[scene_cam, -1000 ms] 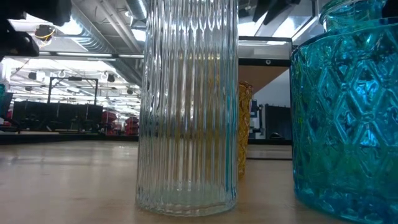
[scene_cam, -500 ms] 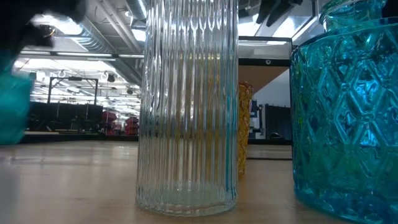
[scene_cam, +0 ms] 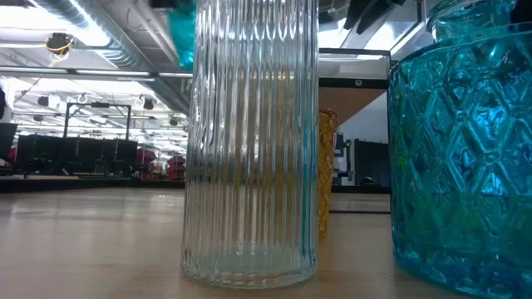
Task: Sort vases onto shelf
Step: Put the blue vase on the shelf
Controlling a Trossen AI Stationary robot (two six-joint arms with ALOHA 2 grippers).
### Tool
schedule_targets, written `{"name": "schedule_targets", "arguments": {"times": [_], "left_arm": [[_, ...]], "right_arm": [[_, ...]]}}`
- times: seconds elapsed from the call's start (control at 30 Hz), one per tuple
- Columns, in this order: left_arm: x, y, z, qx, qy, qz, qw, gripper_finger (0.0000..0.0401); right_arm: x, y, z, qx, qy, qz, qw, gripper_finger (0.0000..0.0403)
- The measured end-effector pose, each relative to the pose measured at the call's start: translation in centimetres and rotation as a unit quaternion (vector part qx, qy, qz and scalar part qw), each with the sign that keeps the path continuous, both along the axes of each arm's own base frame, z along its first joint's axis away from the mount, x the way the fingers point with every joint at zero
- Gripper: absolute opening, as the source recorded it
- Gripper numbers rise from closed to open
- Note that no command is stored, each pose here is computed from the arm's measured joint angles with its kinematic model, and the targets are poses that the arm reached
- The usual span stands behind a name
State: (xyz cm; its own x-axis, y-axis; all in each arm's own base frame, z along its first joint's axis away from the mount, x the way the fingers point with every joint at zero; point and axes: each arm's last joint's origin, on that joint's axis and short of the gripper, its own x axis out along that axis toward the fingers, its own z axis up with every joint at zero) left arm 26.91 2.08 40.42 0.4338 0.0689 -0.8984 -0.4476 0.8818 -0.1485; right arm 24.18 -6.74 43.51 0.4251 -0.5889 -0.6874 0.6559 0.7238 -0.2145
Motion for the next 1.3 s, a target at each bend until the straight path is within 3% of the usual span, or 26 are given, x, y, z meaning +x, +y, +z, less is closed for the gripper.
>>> {"name": "schedule_targets", "arguments": {"times": [0.17, 0.33, 0.43, 0.57, 0.7, 0.97, 1.3], "left_arm": [[4.5, 3.2, -0.1, 0.013, 0.018, -0.026, 0.999, 0.0019], [7.0, 5.3, -1.5, 0.023, 0.071, -0.049, 0.996, 0.0019], [8.0, 5.8, -2.2, 0.014, 0.068, -0.070, 0.995, 0.0019], [8.3, 6.1, -2.8, -0.009, 0.074, -0.081, 0.994, 0.0019], [8.3, 6.2, -2.7, 0.004, 0.069, -0.085, 0.994, 0.0019], [8.5, 6.8, -2.6, 0.007, 0.052, -0.082, 0.995, 0.0074], [8.5, 6.9, -2.2, 0.026, 0.038, -0.072, 0.996, 0.0075]], "right_arm": [[0.0, 0.0, 0.0, 0.000, 0.000, 0.000, 1.000, 0.0225], [0.0, 0.0, 0.0, 0.005, 0.000, 0.000, 1.000, 0.0225], [-0.1, 0.1, -0.1, 0.013, 0.002, 0.000, 1.000, 0.0225], [-0.1, 0.1, -0.2, 0.023, -0.003, -0.007, 1.000, 0.0225], [-0.2, 0.1, -0.2, 0.026, -0.004, -0.012, 1.000, 0.0225], [-0.2, 0.1, -0.2, 0.026, -0.005, -0.012, 1.000, 0.0225], [-0.1, 0.2, -0.2, 0.036, -0.008, -0.004, 0.999, 0.0225]]}}
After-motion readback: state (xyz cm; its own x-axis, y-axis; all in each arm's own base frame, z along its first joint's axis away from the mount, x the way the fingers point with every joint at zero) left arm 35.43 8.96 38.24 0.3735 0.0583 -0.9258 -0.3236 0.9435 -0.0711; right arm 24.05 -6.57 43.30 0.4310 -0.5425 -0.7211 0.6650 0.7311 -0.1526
